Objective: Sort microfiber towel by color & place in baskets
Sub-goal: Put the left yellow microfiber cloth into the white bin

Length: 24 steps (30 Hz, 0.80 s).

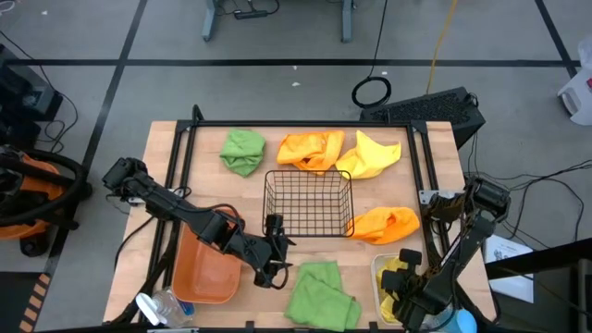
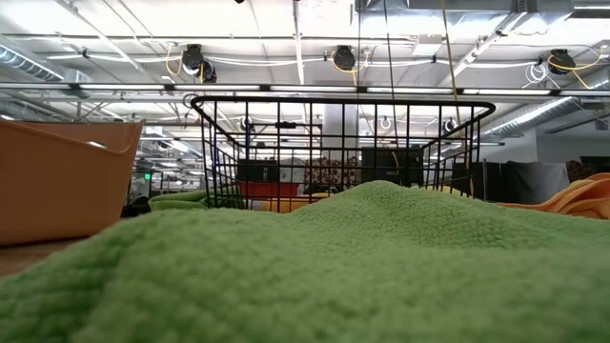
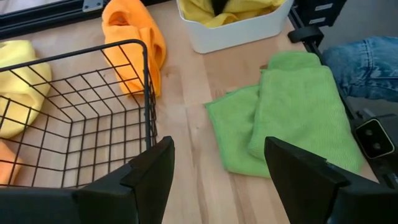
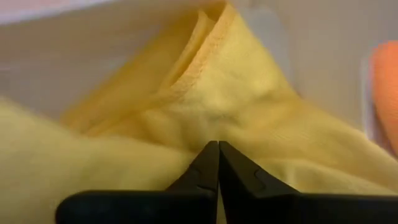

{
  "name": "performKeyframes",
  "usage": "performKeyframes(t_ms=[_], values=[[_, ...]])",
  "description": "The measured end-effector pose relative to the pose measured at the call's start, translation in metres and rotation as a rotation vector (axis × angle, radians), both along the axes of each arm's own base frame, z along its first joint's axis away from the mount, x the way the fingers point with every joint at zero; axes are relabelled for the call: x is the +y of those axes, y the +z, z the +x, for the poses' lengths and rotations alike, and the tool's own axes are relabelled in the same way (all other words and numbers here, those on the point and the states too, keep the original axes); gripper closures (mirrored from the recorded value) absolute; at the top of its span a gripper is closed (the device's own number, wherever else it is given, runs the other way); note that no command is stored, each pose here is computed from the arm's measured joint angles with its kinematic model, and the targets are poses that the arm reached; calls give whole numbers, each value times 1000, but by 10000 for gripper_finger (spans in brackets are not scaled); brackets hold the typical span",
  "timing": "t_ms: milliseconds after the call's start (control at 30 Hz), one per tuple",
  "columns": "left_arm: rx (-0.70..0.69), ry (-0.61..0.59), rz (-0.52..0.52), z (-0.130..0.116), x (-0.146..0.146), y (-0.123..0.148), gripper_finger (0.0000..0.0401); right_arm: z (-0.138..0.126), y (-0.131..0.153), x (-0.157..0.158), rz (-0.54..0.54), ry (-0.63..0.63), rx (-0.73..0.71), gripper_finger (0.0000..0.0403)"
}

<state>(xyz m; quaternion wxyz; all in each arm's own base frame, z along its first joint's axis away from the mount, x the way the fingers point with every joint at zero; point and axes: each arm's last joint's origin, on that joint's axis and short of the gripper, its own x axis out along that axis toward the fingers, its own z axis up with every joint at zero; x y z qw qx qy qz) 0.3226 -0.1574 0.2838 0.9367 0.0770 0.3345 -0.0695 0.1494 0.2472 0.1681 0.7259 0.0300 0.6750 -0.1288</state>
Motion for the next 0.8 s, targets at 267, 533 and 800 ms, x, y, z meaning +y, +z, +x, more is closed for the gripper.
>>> performKeyframes(t_ms=[267,533,800], values=[[-6,-9,11,0,0,1,147,0,35,1,53,-4,-1,399],[-20,-37,50,0,1,2,147,4,54,9,181,-34,-108,401],[-35,-37,46,2,1,3,147,1,2,3,204,-18,-94,402]])
